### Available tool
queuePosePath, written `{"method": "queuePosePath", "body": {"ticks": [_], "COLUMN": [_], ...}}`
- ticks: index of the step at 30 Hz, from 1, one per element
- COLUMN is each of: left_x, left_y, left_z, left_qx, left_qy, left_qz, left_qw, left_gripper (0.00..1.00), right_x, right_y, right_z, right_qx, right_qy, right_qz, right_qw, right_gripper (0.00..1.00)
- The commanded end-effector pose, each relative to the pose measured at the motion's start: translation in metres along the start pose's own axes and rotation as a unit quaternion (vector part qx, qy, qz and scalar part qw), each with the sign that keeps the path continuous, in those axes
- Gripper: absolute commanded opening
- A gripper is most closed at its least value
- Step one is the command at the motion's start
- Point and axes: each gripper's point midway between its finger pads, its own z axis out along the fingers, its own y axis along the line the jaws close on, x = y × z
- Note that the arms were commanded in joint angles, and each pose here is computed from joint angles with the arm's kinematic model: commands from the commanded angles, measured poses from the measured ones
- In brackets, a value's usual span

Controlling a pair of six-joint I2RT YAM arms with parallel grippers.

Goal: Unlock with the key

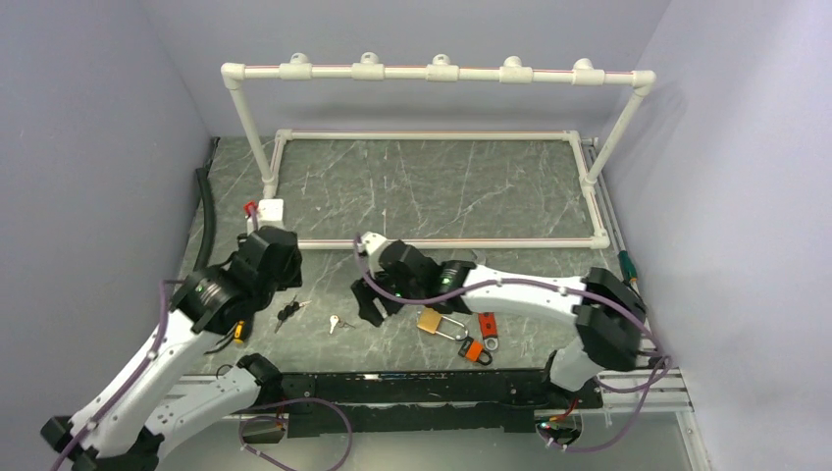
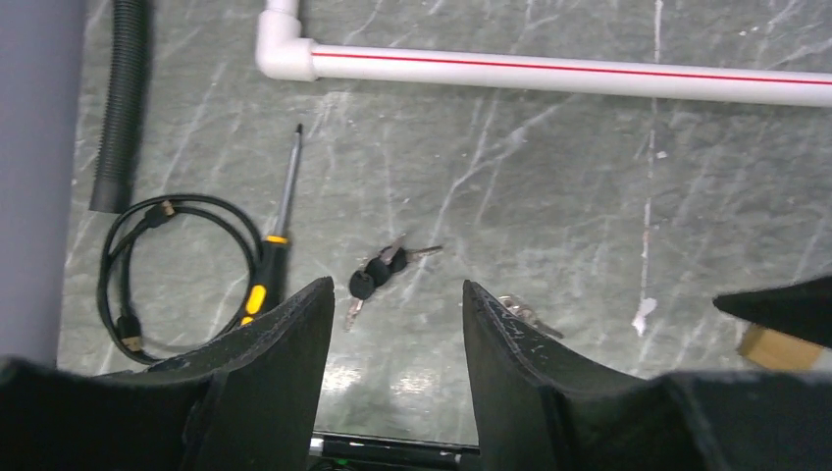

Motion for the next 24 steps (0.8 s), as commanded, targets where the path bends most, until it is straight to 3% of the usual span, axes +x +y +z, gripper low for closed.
{"method": "queuePosePath", "body": {"ticks": [1, 11, 24], "left_x": [-0.007, -0.014, -0.016], "left_y": [0.028, 0.039, 0.04], "left_z": [-0.009, -0.024, -0.024], "left_qx": [-0.028, -0.007, -0.005], "left_qy": [-0.064, -0.115, -0.12], "left_qz": [-0.002, -0.036, -0.038], "left_qw": [0.998, 0.993, 0.992], "left_gripper": [0.57, 0.58, 0.58], "right_x": [-0.038, -0.036, -0.004], "right_y": [0.016, 0.03, 0.039], "right_z": [0.033, 0.101, 0.125], "right_qx": [-0.026, -0.047, -0.055], "right_qy": [-0.027, 0.026, 0.072], "right_qz": [-0.046, -0.039, -0.016], "right_qw": [0.998, 0.998, 0.996], "right_gripper": [0.72, 0.53, 0.39]}}
